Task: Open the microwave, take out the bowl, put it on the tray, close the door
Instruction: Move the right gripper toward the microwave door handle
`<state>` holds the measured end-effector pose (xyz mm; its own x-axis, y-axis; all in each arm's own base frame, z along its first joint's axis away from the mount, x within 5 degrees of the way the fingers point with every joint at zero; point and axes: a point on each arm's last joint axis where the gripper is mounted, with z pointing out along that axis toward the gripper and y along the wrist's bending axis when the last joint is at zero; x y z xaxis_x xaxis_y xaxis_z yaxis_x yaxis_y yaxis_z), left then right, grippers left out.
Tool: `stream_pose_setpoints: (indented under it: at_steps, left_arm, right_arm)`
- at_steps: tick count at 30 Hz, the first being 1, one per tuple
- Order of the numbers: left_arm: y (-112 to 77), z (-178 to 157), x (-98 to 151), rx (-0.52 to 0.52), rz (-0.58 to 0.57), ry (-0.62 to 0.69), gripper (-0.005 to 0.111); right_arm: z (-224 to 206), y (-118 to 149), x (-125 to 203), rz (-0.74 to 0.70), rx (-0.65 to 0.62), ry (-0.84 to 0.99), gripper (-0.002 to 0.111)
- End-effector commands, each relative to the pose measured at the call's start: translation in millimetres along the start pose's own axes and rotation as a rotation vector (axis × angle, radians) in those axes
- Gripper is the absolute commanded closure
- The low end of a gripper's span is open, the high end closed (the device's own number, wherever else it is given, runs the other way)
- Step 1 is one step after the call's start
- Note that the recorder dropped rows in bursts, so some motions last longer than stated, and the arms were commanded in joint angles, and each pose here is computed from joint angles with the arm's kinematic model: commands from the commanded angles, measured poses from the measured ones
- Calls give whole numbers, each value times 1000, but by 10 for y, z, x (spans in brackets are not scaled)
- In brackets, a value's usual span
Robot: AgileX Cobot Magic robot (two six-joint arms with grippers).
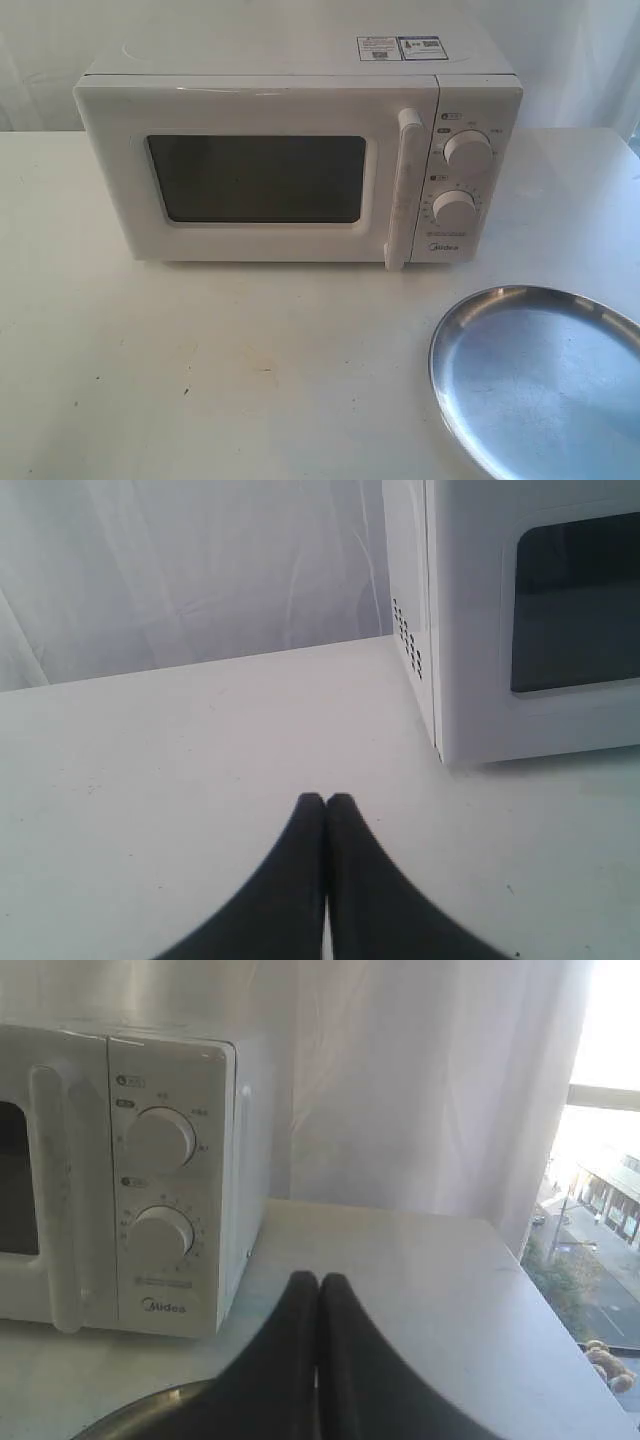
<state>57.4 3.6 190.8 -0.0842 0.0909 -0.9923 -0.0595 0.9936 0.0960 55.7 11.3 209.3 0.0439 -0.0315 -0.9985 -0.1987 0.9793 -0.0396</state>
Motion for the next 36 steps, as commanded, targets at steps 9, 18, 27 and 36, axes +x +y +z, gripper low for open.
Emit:
stream_pose_setpoints:
  at_steps: [9, 18, 27, 36]
  left_arm:
    - [0, -3, -15, 1, -8, -10, 107]
    - [0, -3, -15, 1, -8, -10, 107]
    - [0, -3, -15, 1, -8, -10, 107]
    - [0, -3, -15, 1, -8, -10, 107]
  right_arm:
    - [-17, -4, -144, 83, 0, -167, 108]
    - [-39, -5, -242, 600, -75, -271, 108]
    - [-308, 241, -767, 421, -461, -659, 108]
    - [63, 495, -1707, 54, -698, -523, 108]
